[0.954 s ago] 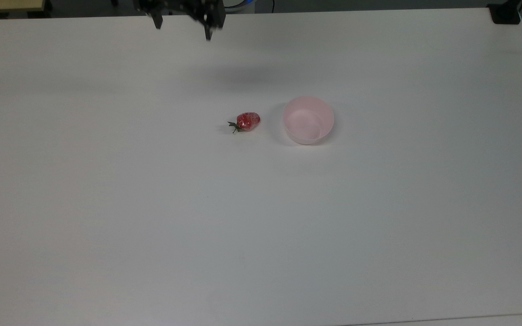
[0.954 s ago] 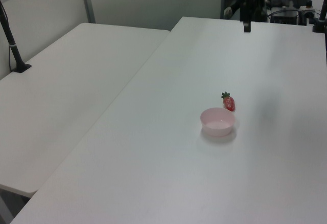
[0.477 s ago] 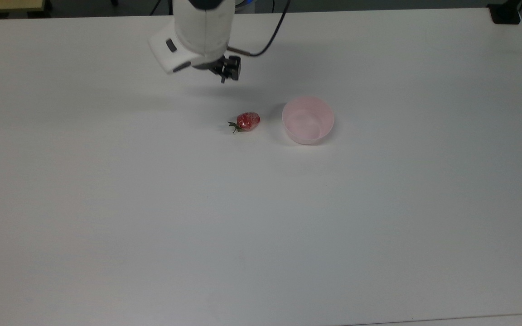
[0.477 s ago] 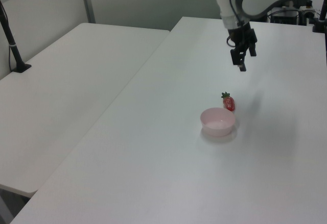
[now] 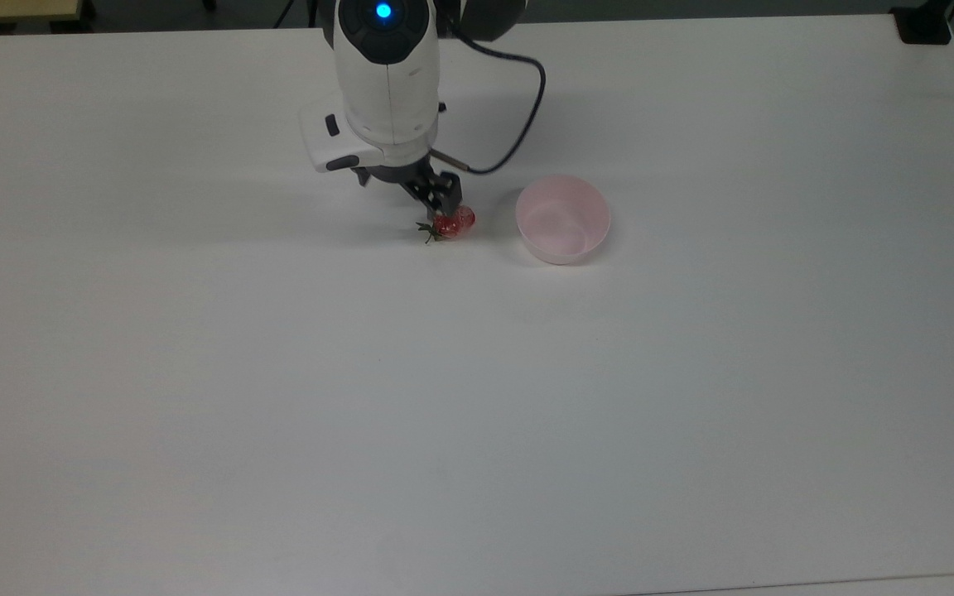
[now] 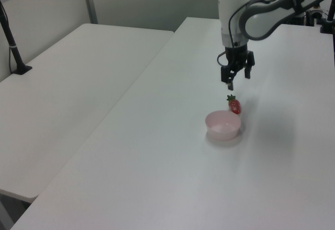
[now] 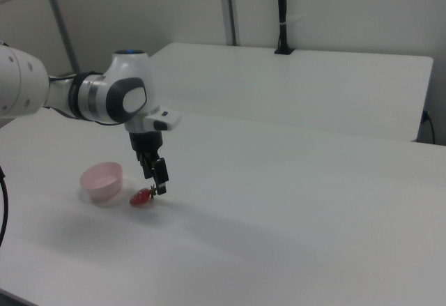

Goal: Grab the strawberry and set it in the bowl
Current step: 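Move the open gripper down over the red strawberry, then close the gripper on the red strawberry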

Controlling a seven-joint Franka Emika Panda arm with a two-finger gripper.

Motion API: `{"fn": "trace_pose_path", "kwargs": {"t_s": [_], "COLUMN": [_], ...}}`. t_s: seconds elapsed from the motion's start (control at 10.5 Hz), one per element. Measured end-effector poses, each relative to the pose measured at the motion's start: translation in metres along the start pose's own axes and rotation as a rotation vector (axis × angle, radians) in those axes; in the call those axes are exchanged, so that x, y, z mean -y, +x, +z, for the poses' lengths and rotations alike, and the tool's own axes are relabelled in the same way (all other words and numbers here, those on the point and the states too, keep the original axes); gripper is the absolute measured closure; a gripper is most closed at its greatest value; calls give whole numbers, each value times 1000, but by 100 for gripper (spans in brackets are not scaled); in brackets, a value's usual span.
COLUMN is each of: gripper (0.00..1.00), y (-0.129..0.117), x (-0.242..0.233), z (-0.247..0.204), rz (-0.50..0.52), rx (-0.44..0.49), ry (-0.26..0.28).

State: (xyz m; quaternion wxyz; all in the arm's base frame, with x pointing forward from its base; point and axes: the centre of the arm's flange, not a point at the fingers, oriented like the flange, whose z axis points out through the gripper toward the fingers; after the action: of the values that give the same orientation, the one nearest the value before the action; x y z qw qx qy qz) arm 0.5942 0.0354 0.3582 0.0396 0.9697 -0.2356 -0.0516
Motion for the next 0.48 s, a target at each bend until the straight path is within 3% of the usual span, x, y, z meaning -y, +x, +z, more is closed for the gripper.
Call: {"fn": "trace_pose_path", "kwargs": {"t_s": [0.19,0.48], "gripper": [0,0], "y": [-10,-27], "x": [15,34], "z": [23,45], "rz": [82,100], "rx": [-21,21], "ry": [64,112]}}
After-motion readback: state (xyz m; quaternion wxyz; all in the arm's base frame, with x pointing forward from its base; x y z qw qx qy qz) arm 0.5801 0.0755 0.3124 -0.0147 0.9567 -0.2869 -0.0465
